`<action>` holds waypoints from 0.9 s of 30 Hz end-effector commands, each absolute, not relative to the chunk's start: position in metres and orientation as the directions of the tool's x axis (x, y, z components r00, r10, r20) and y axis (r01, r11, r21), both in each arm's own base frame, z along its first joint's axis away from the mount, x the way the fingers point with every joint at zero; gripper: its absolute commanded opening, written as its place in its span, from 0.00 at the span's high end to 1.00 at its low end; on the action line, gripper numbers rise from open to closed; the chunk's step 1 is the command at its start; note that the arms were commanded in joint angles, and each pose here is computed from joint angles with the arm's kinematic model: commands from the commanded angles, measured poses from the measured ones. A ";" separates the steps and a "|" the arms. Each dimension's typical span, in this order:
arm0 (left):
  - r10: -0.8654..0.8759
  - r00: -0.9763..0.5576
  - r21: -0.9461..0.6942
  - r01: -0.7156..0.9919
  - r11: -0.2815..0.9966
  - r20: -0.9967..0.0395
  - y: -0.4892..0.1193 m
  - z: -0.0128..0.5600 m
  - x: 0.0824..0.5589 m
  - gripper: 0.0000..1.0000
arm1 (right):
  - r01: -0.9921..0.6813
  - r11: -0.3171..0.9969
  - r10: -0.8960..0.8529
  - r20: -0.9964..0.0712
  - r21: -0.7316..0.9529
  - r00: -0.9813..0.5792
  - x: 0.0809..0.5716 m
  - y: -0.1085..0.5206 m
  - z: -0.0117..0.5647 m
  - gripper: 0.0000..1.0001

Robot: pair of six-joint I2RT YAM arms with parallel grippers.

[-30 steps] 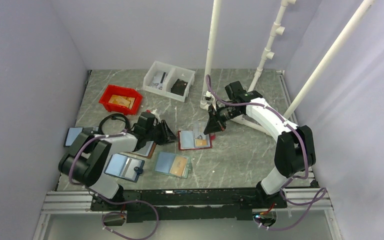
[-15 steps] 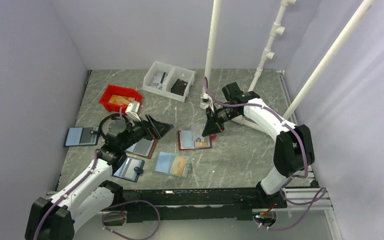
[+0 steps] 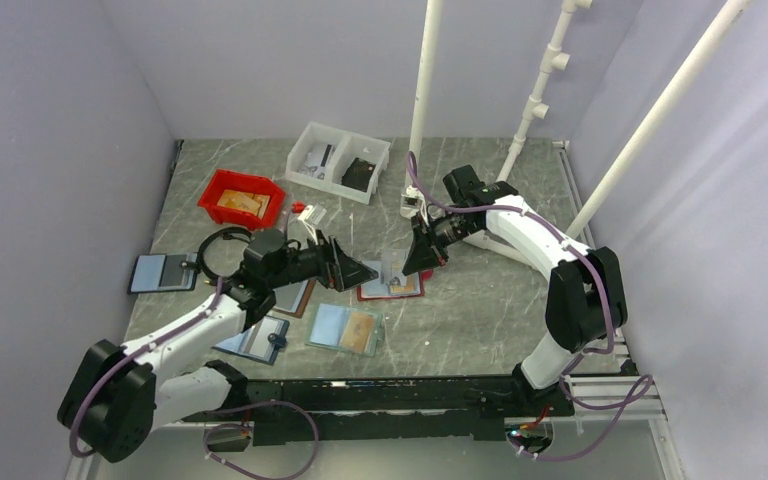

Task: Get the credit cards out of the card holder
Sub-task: Place the credit card in the storage box.

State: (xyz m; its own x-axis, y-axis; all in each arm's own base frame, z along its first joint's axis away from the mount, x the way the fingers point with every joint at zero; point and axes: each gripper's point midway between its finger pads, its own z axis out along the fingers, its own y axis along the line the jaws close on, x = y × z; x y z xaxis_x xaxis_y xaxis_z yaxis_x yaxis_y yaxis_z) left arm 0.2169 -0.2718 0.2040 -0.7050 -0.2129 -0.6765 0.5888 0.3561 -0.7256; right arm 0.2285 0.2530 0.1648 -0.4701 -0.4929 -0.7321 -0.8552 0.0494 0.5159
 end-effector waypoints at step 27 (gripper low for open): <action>-0.101 -0.679 -0.686 0.715 0.135 -0.727 -0.332 0.198 0.219 1.00 | -0.872 -0.012 -0.465 -0.775 0.490 -0.429 0.230 0.259 0.181 0.91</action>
State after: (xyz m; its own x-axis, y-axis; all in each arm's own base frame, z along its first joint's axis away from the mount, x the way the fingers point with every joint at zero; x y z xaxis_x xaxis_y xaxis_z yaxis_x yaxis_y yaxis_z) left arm 0.2247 -0.3280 0.1801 -0.7264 -0.1126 -0.6780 0.6535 0.1923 -0.7321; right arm 0.2204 0.2518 0.1629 -0.4993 -0.4988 -0.7084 -0.8266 0.0291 0.5621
